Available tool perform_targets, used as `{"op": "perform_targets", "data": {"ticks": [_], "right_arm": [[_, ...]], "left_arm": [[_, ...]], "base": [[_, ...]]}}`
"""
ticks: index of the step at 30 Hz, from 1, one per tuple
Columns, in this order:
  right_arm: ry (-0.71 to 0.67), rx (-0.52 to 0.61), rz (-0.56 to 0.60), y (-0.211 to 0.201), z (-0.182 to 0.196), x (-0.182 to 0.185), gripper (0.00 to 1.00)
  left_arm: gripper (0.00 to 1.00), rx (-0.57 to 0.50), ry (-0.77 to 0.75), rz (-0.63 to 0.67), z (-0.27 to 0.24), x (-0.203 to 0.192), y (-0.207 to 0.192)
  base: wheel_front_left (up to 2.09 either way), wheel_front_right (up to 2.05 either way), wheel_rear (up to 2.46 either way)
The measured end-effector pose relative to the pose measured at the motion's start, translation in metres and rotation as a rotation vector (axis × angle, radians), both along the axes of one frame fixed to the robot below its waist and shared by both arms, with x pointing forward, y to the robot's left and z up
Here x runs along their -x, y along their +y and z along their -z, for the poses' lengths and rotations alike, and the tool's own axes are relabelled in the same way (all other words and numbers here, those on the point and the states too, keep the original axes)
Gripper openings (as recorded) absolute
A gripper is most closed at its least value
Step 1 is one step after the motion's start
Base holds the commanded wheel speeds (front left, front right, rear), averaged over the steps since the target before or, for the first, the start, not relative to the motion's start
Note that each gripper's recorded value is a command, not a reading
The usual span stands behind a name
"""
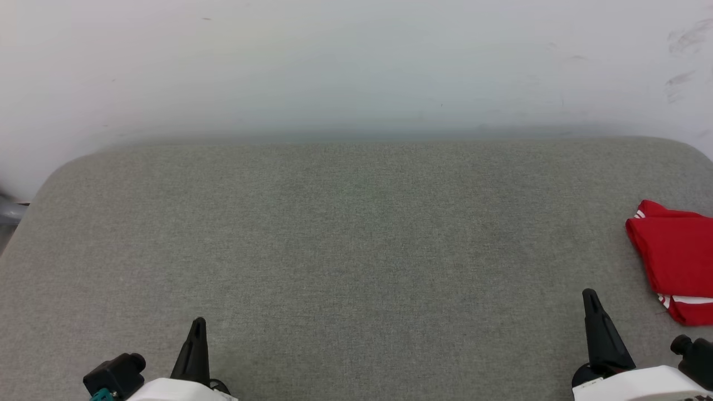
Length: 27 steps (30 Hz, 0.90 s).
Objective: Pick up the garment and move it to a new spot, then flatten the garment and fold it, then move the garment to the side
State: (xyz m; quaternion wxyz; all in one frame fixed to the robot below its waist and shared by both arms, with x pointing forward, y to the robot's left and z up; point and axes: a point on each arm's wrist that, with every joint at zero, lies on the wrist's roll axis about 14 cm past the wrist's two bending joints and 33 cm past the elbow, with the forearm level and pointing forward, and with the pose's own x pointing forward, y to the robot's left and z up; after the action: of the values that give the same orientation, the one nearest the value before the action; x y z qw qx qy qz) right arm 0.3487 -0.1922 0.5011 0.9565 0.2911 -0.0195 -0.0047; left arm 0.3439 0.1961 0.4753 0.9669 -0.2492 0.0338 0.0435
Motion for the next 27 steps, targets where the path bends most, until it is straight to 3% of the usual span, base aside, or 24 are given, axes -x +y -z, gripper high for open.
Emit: {"op": "perform_targets", "data": {"ticks": [27], "right_arm": [[0.033, -0.357, 0.012, -0.006, 0.003, -0.014, 0.00]], "left_arm": [[0.00, 0.392, -0.005, -0.023, -0.004, -0.016, 0.002]], "base": [[0.00, 0.00, 0.00]]}}
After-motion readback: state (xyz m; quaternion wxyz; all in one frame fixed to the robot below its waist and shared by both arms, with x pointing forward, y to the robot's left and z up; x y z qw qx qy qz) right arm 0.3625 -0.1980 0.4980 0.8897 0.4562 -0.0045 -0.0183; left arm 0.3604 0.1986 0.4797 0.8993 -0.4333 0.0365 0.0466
